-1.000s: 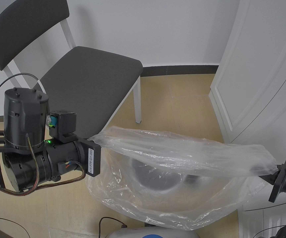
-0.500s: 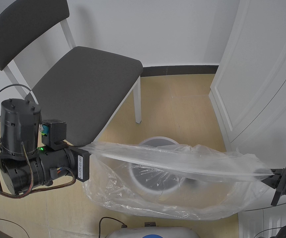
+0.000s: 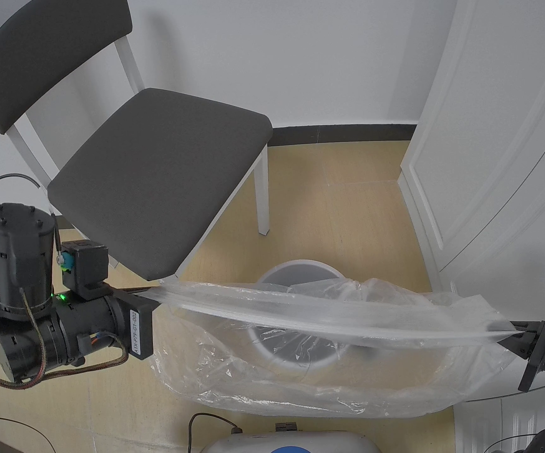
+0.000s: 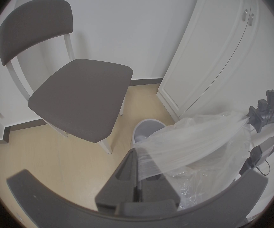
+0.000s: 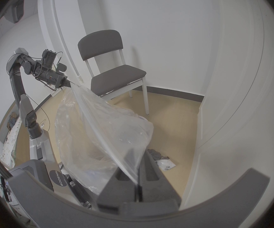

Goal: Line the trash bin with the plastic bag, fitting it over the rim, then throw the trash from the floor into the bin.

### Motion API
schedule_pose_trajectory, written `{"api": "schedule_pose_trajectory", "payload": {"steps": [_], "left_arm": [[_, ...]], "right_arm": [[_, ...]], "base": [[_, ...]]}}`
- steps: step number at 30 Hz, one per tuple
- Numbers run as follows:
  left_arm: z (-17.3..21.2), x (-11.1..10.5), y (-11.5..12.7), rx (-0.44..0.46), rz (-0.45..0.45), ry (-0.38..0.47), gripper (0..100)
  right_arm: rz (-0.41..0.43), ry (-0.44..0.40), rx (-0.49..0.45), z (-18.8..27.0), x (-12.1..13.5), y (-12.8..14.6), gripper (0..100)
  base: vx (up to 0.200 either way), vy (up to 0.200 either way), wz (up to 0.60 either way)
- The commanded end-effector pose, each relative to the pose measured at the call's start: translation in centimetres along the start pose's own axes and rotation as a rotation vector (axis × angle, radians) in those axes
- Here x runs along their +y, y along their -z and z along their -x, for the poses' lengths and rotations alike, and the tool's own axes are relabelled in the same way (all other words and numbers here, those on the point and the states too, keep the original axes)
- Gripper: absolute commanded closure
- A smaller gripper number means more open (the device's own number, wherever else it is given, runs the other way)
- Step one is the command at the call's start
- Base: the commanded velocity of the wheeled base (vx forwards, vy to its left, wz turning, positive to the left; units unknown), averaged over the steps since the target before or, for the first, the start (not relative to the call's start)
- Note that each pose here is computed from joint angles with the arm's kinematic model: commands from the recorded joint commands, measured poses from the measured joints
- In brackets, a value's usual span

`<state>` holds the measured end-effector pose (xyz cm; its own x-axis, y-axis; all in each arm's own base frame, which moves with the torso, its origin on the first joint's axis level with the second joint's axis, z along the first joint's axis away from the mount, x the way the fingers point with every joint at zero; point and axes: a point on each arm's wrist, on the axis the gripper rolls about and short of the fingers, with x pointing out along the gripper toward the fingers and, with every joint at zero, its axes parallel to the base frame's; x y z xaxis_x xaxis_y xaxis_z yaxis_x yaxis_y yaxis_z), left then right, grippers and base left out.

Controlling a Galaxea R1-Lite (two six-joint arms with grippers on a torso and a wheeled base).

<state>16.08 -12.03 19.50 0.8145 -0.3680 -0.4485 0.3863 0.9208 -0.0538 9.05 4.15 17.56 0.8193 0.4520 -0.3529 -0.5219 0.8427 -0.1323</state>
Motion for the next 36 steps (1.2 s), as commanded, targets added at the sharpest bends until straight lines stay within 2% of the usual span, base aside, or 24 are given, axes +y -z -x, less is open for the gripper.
{"api": "schedule_pose_trajectory", "payload": {"steps": [1,9,12,16,20,21,23,26,28,33,36], "left_arm": [[1.0,0.3,0.4,-0.020,0.007,-0.002,100],[1.5,0.4,0.5,-0.030,0.006,0.012,100],[1.5,0.1,0.3,-0.033,0.003,0.052,100],[1.6,-0.8,-0.3,-0.036,-0.008,0.174,100],[1.6,-1.6,-0.6,-0.030,-0.022,0.260,100],[1.6,-1.6,-0.6,-0.030,-0.022,0.260,100],[1.6,-2.9,-0.9,-0.026,-0.046,0.344,100],[1.7,-4.1,-1.0,-0.021,-0.069,0.393,100],[1.5,-5.7,-0.7,-0.001,-0.100,0.448,100],[0.2,-7.5,-0.1,0.010,-0.125,0.492,100],[-1.7,-8.6,0.3,0.006,-0.119,0.498,100]], "right_arm": [[0.001,0.003,-0.004,0.1,0.0,0.0,100],[0.002,0.004,-0.007,0.1,0.0,-0.1,100],[0.001,0.003,-0.013,0.0,0.0,-0.2,100],[0.003,-0.009,-0.020,-0.4,-0.1,-0.8,100],[0.006,-0.041,-0.044,-1.1,-0.2,-1.4,100],[0.006,-0.041,-0.044,-1.1,-0.2,-1.4,100],[0.009,-0.079,-0.076,-1.7,-0.2,-1.9,100],[0.012,-0.112,-0.087,-2.0,-0.2,-2.0,100],[0.015,-0.151,-0.095,-2.3,-0.1,-2.2,100],[0.016,-0.199,-0.095,-2.5,0.2,-2.1,100],[0.006,-0.270,-0.103,-2.4,1.0,-2.3,100]], "base": [[0.000,0.000,0.00],[0.000,0.000,0.00],[0.000,0.000,0.00],[0.000,0.000,0.00],[0.000,0.000,0.00],[0.000,0.000,0.00],[0.000,0.000,0.00],[0.000,0.000,0.00],[0.000,0.000,0.00],[0.000,0.000,0.00],[0.000,0.000,0.00]]}}
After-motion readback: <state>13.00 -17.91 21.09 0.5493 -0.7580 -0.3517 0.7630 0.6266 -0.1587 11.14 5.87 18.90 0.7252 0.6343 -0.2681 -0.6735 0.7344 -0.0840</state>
